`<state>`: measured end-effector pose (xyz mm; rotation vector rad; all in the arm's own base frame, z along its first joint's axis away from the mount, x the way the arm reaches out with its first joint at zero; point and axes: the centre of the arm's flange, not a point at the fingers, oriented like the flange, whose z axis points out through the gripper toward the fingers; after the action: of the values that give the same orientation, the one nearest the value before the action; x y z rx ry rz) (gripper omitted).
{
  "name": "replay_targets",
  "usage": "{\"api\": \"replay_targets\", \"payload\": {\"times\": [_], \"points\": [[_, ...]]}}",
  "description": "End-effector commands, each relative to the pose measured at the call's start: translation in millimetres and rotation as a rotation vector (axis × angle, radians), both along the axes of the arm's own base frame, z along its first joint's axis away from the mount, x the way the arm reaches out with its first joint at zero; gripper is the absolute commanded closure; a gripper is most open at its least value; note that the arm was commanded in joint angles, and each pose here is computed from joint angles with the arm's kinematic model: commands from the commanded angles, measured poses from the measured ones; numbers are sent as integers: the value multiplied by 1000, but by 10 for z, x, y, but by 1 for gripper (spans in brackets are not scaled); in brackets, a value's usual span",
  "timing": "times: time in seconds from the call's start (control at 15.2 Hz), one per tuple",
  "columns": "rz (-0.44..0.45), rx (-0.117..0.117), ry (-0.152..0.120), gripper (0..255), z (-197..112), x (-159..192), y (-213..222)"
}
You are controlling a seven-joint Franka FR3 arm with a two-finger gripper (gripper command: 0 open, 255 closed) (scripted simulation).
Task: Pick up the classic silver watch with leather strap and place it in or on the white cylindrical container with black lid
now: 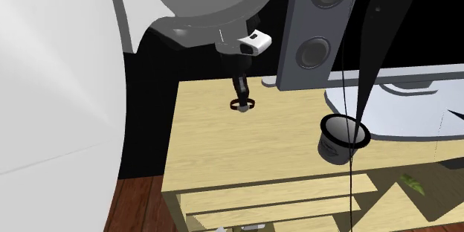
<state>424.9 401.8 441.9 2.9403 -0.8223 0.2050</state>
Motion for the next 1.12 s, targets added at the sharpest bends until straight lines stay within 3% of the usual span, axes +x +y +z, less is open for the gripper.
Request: {"api": "replay_targets", "payload": {"times": [0.0, 0.86, 1.06], "points": [[0, 0, 0, 255, 108, 7, 11], [0, 0, 0, 255, 795, 7, 11], [0, 0, 0, 255, 835, 207, -328]]}}
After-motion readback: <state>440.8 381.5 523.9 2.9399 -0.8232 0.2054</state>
